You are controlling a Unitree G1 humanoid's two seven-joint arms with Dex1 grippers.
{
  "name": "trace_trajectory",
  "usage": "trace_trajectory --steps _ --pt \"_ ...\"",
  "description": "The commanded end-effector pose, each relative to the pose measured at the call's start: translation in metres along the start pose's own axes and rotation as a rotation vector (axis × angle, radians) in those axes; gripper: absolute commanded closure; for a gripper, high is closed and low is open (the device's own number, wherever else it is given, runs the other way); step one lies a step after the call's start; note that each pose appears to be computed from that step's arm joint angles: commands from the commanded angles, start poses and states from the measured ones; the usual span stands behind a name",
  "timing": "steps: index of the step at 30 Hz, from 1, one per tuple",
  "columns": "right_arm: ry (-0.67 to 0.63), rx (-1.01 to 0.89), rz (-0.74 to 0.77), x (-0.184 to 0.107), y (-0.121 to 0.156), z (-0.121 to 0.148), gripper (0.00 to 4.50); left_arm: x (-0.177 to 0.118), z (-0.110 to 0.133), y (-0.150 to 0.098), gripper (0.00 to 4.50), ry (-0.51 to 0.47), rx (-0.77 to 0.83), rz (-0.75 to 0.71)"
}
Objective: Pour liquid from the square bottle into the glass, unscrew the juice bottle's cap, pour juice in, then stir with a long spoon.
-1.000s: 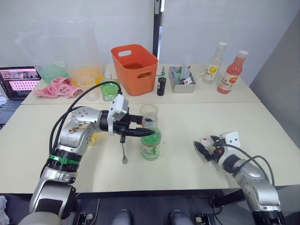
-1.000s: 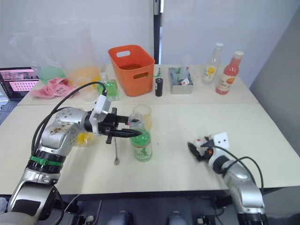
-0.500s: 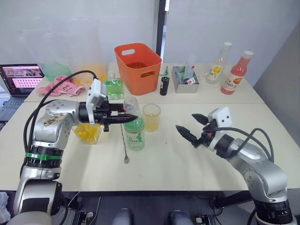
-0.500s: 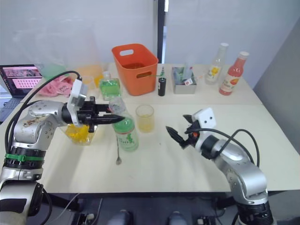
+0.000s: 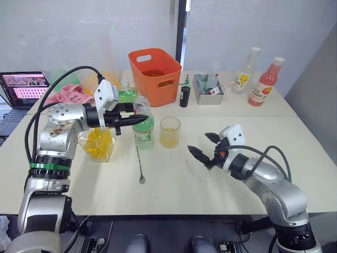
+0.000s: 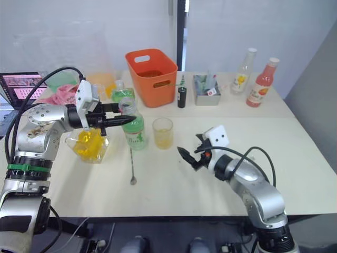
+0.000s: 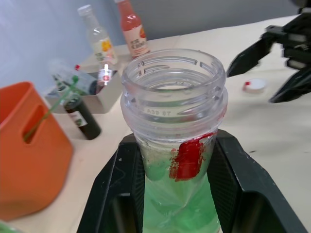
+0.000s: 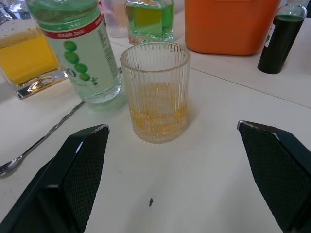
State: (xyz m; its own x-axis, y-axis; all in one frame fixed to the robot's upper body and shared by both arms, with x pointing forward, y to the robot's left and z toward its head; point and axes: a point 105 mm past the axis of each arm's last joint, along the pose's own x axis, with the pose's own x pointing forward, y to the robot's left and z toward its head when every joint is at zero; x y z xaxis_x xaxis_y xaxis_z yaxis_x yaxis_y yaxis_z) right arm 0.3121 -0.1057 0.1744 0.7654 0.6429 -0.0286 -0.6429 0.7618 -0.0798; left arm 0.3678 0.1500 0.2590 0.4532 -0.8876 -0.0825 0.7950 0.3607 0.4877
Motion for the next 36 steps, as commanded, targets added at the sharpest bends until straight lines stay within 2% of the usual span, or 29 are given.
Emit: trace_trajectory --steps 1,11,17,22,29,36 --pt "-0.026 -0.018 -0.008 -0.001 0.001 0.010 0.02 0.010 0.019 0.014 3.12 -0.035 0.154 0.069" --pt "-0.014 -0.023 -0.027 0.000 0.008 0.012 0.02 0.049 0.013 0.027 3.12 -0.041 0.366 0.162" --pt "-0.045 -0.011 -0.032 0.003 0.015 0.021 0.02 0.065 0.003 0.024 3.12 0.021 0.540 0.149" --pt "-0.063 -0.004 -0.039 0.004 0.018 0.026 0.02 0.072 0.000 0.025 3.12 0.042 0.616 0.163" --pt "-0.086 -0.017 -0.052 0.006 0.018 0.034 0.02 0.075 -0.002 0.027 3.12 0.050 0.625 0.185" --pt "-0.095 -0.017 -0.075 0.005 0.014 0.037 0.02 0.080 -0.009 0.022 3.12 0.114 0.784 0.155"
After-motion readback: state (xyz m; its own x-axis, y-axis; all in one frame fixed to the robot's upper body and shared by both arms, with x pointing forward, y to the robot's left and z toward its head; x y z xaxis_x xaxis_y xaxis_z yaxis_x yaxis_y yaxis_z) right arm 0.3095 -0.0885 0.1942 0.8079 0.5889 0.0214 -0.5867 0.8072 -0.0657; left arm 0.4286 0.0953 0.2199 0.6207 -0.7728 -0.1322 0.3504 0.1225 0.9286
